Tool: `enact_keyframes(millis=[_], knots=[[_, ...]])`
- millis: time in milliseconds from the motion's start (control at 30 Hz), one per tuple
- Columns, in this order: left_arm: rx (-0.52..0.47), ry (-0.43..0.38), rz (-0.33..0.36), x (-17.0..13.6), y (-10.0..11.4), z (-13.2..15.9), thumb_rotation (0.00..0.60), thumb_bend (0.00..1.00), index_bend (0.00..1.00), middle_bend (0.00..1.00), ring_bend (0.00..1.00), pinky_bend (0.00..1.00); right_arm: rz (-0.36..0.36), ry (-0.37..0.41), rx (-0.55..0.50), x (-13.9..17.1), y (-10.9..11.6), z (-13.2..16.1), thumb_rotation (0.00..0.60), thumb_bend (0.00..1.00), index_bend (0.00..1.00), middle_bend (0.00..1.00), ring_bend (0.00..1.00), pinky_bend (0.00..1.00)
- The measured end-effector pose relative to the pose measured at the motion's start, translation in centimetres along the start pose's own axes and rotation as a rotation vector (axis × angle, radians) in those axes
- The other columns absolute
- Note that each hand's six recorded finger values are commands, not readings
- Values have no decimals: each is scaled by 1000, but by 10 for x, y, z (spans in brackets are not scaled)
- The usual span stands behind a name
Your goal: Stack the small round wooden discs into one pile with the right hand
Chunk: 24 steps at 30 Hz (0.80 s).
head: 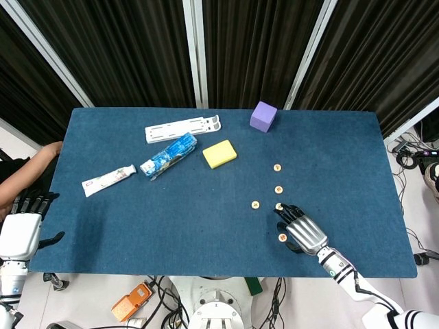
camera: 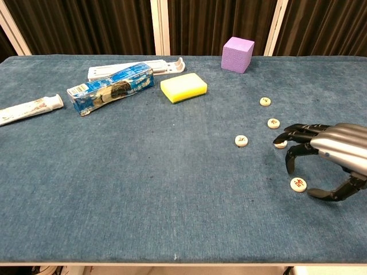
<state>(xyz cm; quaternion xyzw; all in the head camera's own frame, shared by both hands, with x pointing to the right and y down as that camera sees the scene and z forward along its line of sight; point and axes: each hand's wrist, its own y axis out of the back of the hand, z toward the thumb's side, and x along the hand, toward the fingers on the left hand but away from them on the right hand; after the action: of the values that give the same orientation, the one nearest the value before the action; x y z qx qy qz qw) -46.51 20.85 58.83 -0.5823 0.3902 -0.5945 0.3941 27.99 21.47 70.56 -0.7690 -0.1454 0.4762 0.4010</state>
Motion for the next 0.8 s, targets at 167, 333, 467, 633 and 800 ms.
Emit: enact_keyframes(millis=[167,333,467,633,800], knots=[[-1,3,2,-1,0,-2,600,80,193,177,108,13,7,9,-3,-3,-3,3,600,487,522,160,65,173],[-2,6,4,-2,-1,-4,600,80,193,177,108,13,-2,9,-9,-5,-1,3,600,528,567,160,77,173],[-3,7,3,-2,-1,-4,600,80,192,177,108,13,-43,-4,-28,-8,11,-1,600,530,573,160,78,173],[-3,-1,4,-1,-1,-2,600,81,193,177,108,13,-102,-23,-51,-24,37,-7,600,529,572,161,78,173],[0,-3,1,-1,-2,-1,600,81,192,177,108,13,-120,-36,-43,-55,59,-10,600,529,571,160,78,173]])
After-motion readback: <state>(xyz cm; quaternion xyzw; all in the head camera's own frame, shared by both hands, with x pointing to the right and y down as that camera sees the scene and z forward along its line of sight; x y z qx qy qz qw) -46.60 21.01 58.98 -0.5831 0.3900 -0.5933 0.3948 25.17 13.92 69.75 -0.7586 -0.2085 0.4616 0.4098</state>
